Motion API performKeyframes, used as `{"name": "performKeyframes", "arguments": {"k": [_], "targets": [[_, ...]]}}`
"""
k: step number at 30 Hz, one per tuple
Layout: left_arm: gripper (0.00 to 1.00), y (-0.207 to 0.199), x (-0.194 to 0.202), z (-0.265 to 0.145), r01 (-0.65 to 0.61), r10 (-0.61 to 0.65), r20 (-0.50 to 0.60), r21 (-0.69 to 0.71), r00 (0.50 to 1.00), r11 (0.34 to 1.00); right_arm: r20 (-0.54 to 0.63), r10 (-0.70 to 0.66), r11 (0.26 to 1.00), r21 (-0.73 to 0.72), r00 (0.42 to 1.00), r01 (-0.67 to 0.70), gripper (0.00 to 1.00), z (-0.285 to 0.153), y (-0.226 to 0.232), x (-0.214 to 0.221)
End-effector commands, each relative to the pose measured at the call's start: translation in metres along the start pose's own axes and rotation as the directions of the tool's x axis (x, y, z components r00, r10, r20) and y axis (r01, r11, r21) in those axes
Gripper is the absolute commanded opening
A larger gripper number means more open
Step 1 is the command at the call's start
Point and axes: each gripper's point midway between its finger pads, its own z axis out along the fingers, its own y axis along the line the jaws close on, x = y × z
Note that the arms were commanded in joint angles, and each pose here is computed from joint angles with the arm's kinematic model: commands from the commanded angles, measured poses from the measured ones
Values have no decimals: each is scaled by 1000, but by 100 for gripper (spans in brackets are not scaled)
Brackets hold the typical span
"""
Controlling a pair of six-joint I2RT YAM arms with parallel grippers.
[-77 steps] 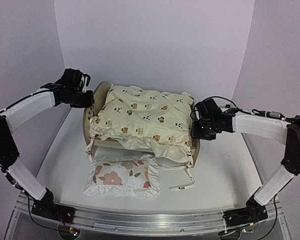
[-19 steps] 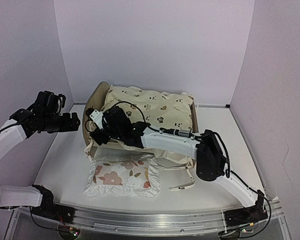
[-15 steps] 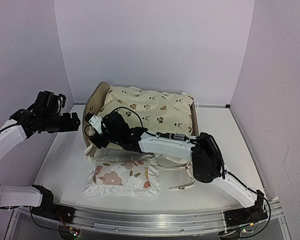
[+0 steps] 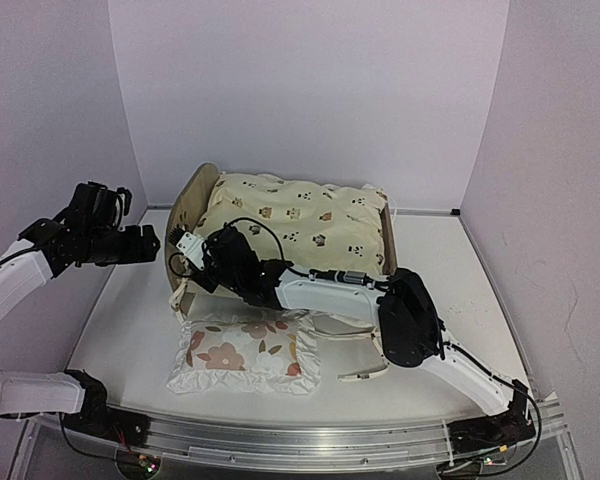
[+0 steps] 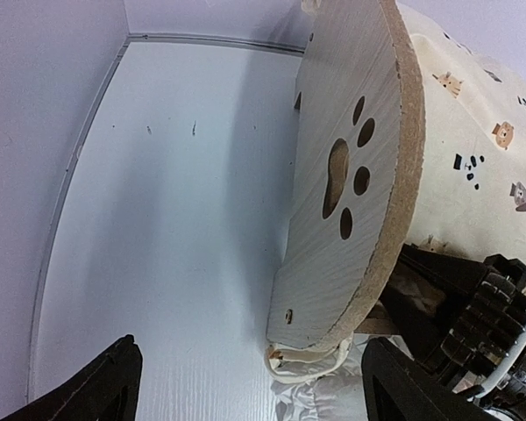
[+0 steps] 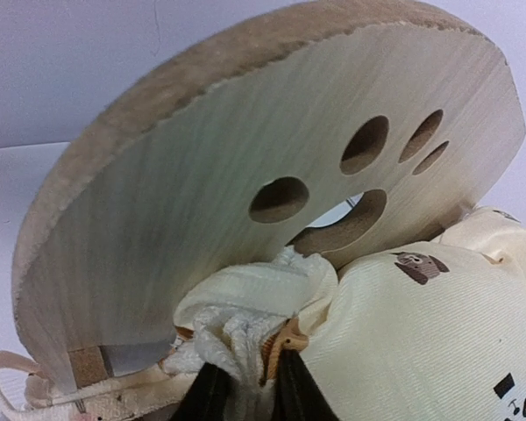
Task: Set up the pet bed
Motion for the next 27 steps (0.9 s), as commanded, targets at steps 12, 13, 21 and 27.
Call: {"name": "performKeyframes", "arguments": {"k": [12, 13, 21, 27], "targets": [[82, -52, -24, -32, -51, 24, 95, 301, 995, 952, 65, 36, 997, 61, 997, -40, 0, -15, -43, -27], [81, -56, -26, -36, -55, 23, 102, 324, 995, 944, 76, 40, 997, 68, 996, -45, 0, -19, -47, -34], [75, -79, -46, -51, -52, -7, 133, 435, 991, 899, 173, 93, 985, 127, 981, -116, 0, -52, -93, -90], [66, -85, -56, -47, -45, -16, 134, 442, 991, 896, 203, 115, 976, 161, 972, -149, 0, -73, -125, -108]]}}
